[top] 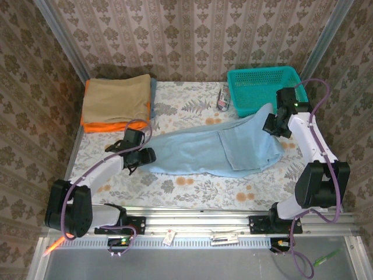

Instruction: Fold and stack the trousers

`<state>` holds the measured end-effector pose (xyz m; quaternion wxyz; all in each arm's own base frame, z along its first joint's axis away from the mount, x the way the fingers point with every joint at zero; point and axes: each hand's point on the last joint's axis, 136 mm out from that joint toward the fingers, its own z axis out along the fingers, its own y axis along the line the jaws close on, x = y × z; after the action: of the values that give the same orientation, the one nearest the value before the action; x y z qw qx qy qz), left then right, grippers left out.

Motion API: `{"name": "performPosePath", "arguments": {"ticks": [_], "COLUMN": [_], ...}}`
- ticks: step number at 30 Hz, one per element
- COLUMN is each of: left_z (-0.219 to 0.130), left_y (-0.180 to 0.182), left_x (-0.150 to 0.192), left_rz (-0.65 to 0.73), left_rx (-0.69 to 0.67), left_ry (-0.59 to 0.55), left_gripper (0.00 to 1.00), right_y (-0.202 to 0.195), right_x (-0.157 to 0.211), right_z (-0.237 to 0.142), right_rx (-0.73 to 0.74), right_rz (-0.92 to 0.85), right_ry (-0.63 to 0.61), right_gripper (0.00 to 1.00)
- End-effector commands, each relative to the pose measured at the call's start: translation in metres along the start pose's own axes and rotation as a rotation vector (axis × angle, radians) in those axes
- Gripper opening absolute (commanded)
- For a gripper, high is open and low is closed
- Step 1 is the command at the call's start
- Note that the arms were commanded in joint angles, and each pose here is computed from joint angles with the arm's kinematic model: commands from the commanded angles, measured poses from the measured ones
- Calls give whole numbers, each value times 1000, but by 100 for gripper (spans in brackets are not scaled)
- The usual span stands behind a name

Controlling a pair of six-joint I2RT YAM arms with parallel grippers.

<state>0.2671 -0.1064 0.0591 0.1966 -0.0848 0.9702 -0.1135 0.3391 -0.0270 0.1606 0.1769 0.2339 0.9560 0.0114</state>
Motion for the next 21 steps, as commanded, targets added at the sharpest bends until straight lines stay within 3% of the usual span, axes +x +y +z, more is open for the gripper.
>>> {"name": "performPosePath", "arguments": {"ticks": [1, 6, 15, 21], "left_z": [-3, 17, 36, 31], "left_y": [0, 14, 11, 15], "left_x": [-6, 23, 68, 71], "left_rz": [6, -19, -68, -68], "left_rx": [-4, -27, 64, 45], "left_ry": [-23, 49, 101, 102], "left_gripper": [56, 47, 48, 53], "right_y": [24, 59, 183, 275], "right_x": [7, 26, 80, 131], "right_z": [-18, -40, -105, -113], "right_rx": [-111, -195, -492, -589], "right_rz": [-31, -84, -196, -325], "right_ry": [5, 5, 14, 73], "right_gripper": [0, 0, 0, 0]}}
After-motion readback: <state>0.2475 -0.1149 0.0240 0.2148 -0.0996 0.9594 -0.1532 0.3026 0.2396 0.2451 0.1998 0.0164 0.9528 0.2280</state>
